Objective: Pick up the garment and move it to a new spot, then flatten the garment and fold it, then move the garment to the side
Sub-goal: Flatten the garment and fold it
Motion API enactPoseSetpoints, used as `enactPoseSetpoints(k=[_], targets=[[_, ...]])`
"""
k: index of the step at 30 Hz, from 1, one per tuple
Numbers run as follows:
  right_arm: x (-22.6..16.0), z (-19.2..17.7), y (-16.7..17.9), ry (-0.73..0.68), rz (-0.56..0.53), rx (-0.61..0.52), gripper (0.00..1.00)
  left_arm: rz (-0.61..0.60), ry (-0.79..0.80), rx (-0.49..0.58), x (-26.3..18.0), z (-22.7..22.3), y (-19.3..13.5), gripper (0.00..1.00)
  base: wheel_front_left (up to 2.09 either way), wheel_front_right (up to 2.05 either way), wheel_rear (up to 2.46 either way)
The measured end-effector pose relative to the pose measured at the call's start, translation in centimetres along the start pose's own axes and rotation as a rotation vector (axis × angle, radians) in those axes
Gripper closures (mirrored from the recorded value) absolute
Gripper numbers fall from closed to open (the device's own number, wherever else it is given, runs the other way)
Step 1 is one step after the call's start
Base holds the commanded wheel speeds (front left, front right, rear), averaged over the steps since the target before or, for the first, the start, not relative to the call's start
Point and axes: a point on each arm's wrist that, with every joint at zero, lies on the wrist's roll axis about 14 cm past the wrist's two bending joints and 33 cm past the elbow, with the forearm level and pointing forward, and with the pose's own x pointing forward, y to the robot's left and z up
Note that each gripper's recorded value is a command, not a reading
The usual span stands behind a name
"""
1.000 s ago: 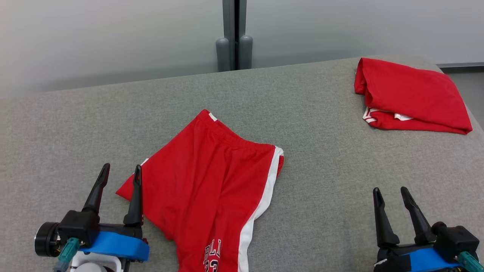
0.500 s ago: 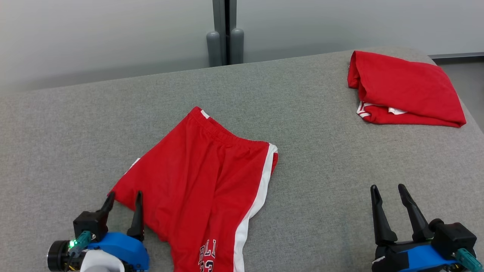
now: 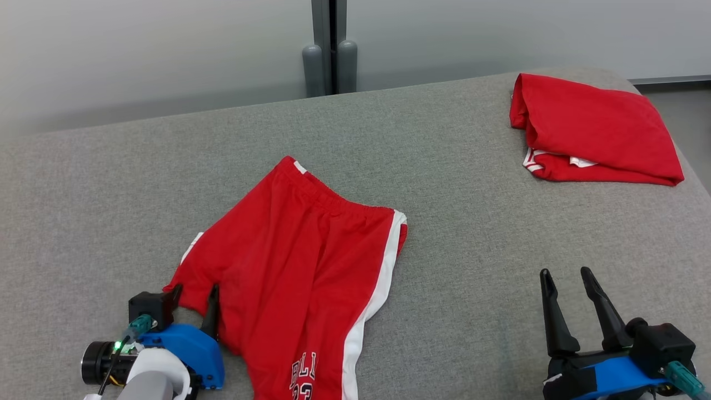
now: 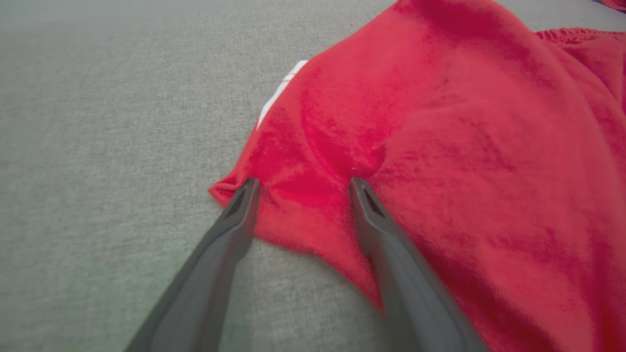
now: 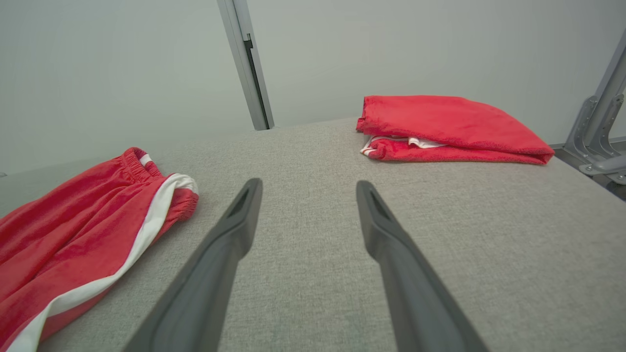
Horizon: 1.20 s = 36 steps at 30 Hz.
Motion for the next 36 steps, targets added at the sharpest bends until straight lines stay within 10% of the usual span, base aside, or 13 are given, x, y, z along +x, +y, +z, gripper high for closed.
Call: enactPoseSetpoints(k=[2,22,24,36], targets=[[0.0,0.1,-0.2,-0.004,-0.005,-0.002,0.00,-0.008,0.001,0.015,0.4,0.4,-0.1,1.00,0.00,0.00,0.00],[0.3,0.0,-2.2,0.007,-0.066,-0.018,0.00,-0.012,-0.245,0.208,6.4,14.0,2.4,1.00,0.00,0.00,0.00],[0.3,-0.1,-2.2,0.007,-0.069,-0.017,0.00,-0.009,-0.267,0.202,6.4,14.7,2.4,0.00,0.00,0.00,0.00],[0.6,1.1,-0.8,-0.035,-0.023,-0.004,0.00,0.049,-0.461,0.072,0.5,16.1,2.5,0.00,0.00,0.00,0.00]])
